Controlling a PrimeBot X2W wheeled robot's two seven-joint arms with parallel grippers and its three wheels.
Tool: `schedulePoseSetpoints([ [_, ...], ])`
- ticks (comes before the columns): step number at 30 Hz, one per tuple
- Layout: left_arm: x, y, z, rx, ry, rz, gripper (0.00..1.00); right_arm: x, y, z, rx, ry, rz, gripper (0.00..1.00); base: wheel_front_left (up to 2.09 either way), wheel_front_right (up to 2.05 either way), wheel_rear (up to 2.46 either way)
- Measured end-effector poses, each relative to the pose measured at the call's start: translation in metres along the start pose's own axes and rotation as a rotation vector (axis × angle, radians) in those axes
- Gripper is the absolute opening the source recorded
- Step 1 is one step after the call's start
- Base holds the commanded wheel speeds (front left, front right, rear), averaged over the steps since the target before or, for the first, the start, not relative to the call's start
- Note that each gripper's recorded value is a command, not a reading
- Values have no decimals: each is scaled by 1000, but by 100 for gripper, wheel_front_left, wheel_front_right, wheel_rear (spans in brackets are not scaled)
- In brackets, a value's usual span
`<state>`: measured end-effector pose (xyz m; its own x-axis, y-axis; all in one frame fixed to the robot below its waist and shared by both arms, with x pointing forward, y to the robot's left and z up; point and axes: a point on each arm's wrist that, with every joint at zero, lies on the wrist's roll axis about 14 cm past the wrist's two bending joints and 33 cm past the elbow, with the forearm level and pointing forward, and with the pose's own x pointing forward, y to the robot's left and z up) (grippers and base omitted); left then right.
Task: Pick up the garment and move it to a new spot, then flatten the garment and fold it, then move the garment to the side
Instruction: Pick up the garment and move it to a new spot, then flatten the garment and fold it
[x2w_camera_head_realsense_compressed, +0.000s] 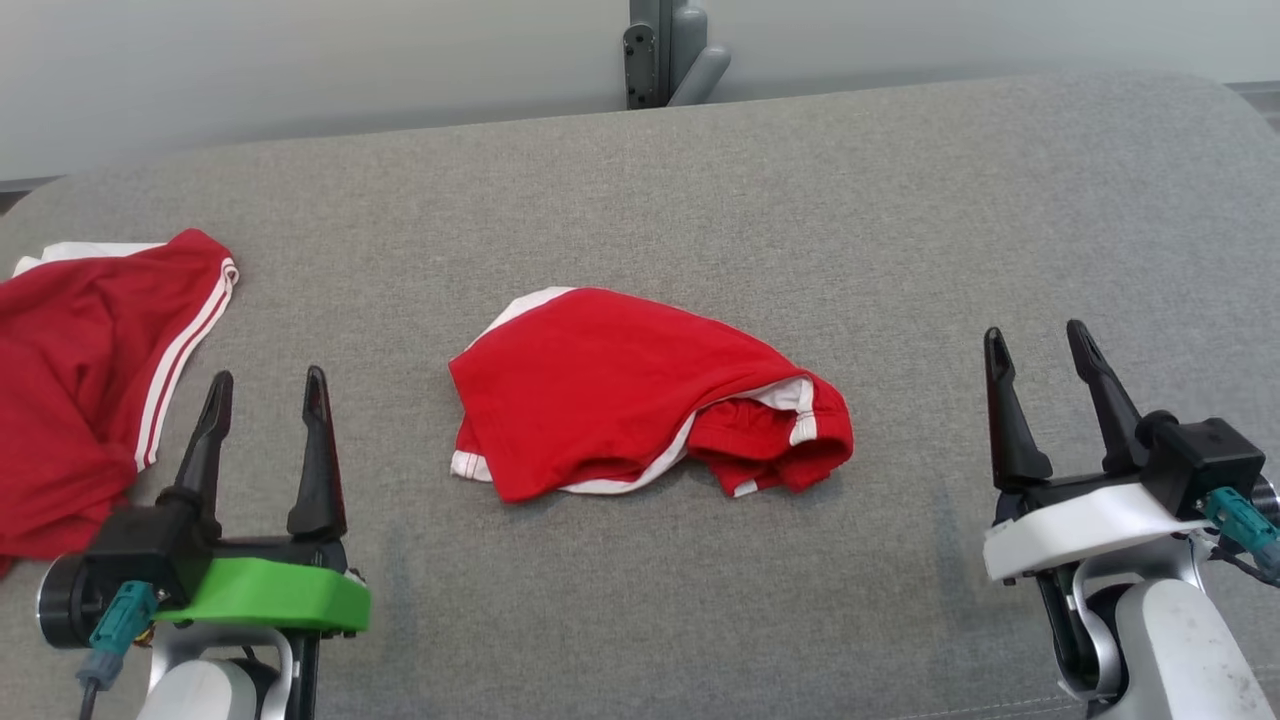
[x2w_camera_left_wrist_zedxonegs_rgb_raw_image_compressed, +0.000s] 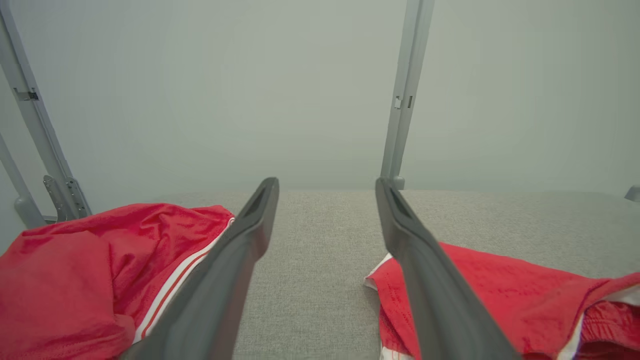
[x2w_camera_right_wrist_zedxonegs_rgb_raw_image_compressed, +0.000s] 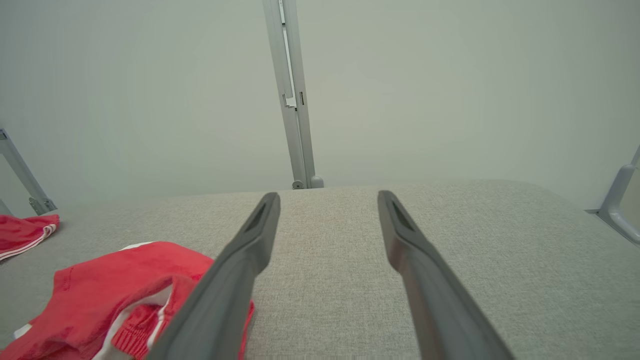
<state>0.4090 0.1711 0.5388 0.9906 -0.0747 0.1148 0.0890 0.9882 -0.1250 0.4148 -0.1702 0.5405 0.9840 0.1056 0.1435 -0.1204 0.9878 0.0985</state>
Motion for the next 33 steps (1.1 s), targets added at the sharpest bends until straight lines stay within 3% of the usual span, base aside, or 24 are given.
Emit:
schedulePoseSetpoints([
  [15, -26, -13, 1, 11, 32, -36, 100, -37, 1, 5, -16, 32, -6, 100, 0, 0, 0],
  [33, -32, -12, -5, 4, 62, -23, 100, -40, 7, 6, -13, 38, 9, 100, 0, 0, 0],
])
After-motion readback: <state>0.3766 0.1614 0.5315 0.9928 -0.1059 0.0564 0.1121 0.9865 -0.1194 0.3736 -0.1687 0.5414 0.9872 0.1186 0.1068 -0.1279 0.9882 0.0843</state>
